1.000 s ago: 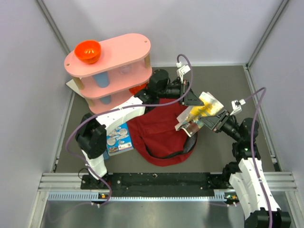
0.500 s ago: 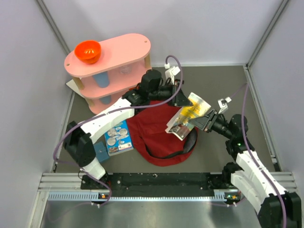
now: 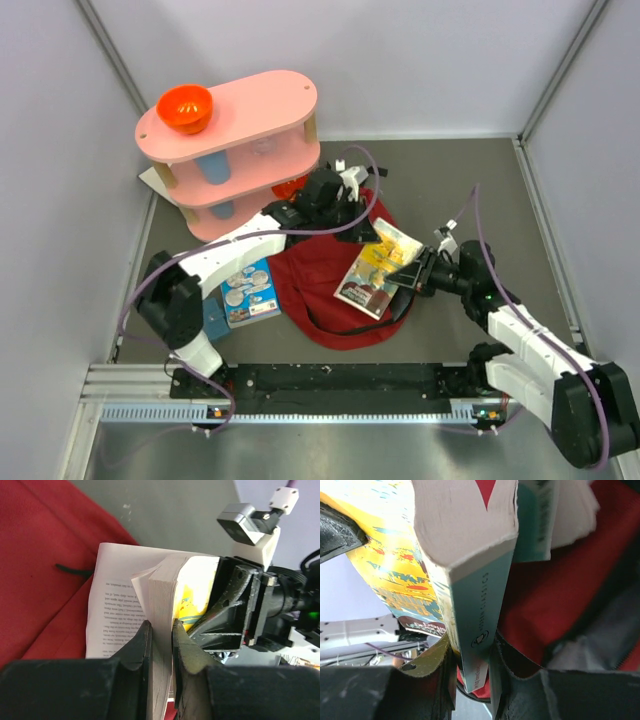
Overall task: Pack the student bag
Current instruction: Place the book in the student bag.
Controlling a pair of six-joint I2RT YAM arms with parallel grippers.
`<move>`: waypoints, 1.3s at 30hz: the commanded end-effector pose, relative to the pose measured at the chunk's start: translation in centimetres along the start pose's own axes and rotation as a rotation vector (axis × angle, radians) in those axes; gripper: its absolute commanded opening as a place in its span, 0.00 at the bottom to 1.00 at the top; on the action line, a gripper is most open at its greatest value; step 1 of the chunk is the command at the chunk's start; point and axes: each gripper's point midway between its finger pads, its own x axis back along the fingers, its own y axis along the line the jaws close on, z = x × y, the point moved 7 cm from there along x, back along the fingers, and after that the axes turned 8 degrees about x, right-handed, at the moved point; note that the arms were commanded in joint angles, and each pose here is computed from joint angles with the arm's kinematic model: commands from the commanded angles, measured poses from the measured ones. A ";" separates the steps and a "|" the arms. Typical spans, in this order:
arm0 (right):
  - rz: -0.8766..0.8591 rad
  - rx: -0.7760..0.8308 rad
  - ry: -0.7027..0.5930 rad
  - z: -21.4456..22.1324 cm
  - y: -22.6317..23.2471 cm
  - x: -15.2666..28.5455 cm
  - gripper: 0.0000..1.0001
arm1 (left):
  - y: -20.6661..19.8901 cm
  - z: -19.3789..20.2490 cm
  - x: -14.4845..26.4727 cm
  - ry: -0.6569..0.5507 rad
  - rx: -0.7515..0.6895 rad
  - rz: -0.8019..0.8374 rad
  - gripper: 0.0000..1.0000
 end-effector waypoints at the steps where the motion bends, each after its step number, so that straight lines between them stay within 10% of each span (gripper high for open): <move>1: 0.106 -0.038 -0.082 0.2 -2.5 -0.4 0.09 | 3.0 2.0 -2.5 0.086 0.030 -0.043 0.01; 15: 0.061 -0.134 -0.190 -0.4 -3.4 -1.6 0.63 | 7.3 3.4 -5.3 0.145 0.015 -0.178 0.50; 25: 0.031 -0.113 -0.147 0.0 -2.6 -3.3 0.62 | 9.6 5.0 -6.0 0.194 0.036 -0.252 0.57; 35: 0.098 -0.046 -0.187 -0.4 -2.3 -3.8 0.27 | 8.0 3.8 -3.4 0.123 -0.014 -0.246 0.68; 39: 0.084 -0.003 -0.192 -1.3 -1.1 -3.7 0.49 | 8.3 4.1 -3.6 0.134 -0.015 -0.240 0.69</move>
